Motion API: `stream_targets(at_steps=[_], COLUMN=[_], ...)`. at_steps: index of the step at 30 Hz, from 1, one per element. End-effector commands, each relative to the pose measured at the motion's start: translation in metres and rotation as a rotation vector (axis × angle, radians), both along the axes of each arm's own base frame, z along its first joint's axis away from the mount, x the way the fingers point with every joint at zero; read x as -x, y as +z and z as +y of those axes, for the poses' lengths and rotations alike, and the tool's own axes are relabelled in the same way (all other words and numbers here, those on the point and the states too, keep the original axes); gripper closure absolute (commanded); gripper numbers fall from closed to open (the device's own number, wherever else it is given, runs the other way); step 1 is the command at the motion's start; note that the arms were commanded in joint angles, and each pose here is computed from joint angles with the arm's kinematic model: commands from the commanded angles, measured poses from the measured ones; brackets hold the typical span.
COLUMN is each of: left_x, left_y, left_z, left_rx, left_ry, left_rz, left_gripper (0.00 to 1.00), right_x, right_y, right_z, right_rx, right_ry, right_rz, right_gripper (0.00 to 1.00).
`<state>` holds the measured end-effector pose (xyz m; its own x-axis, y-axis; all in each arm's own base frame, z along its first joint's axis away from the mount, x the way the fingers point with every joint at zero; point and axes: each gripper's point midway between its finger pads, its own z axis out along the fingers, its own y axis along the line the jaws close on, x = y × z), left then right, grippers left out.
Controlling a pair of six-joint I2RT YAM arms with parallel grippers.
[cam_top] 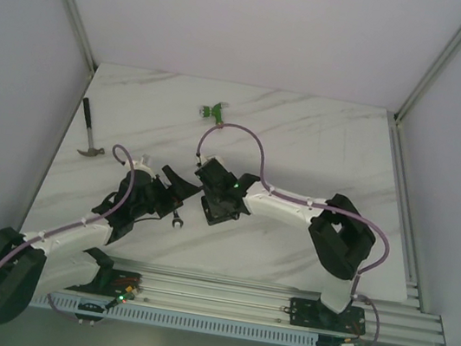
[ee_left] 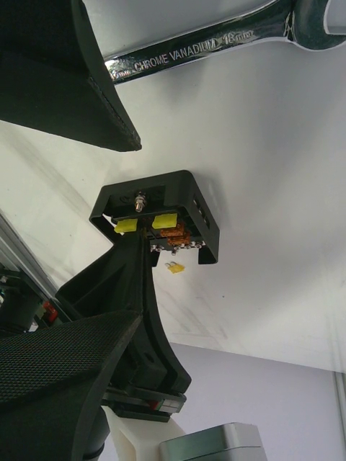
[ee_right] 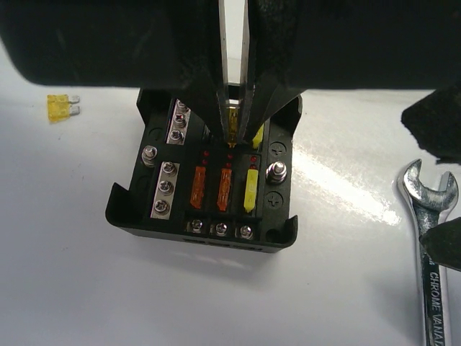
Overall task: Snap on the fuse box
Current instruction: Install the fuse at the fuse box base.
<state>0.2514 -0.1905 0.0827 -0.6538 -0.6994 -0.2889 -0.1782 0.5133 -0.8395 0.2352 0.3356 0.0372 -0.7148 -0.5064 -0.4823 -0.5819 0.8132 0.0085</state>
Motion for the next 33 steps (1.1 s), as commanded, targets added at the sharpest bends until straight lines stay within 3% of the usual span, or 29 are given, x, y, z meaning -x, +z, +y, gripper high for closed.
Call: stream_targets(at_steps=[1, 10, 16, 20, 29, 33], left_x=[0.003, 0.004, 0.005, 0.005, 0.006, 0.006], left_y=[0.001, 0.003, 0.003, 0.003, 0.003, 0.002], left_z=[0.001, 0.001, 0.001, 0.002, 0.002, 0.001], left_rx=[0.006, 0.006, 0.004, 0.003, 0.003, 0.005], left_ry=[-0.006, -0.007, -0.008, -0.009, -0.011, -0.016], left_rz=[0.007, 0.001, 0.0, 0.002, 0.001, 0.005], left_gripper=[0.0, 0.0, 0.0, 0.0, 0.0, 0.0], right_x=[0.044, 0.01, 0.007, 0.007, 0.012, 0.017], right_y=[-0.047, 0.006, 0.023, 0.028, 0.025, 0.018], right_z=[-0.064, -0.006, 0.01, 0.01, 0.008, 0.005], right_rx=[0.303, 0.091, 0.011, -0.002, -0.005, 0.008], right_ry=[0.035, 0.062, 0.078, 0.072, 0.071, 0.076], right_rz=[0.196, 0.063, 0.046, 0.037, 0.057, 0.085], right_gripper=[0.94, 0.82, 0.7, 0.69, 0.82, 0.97])
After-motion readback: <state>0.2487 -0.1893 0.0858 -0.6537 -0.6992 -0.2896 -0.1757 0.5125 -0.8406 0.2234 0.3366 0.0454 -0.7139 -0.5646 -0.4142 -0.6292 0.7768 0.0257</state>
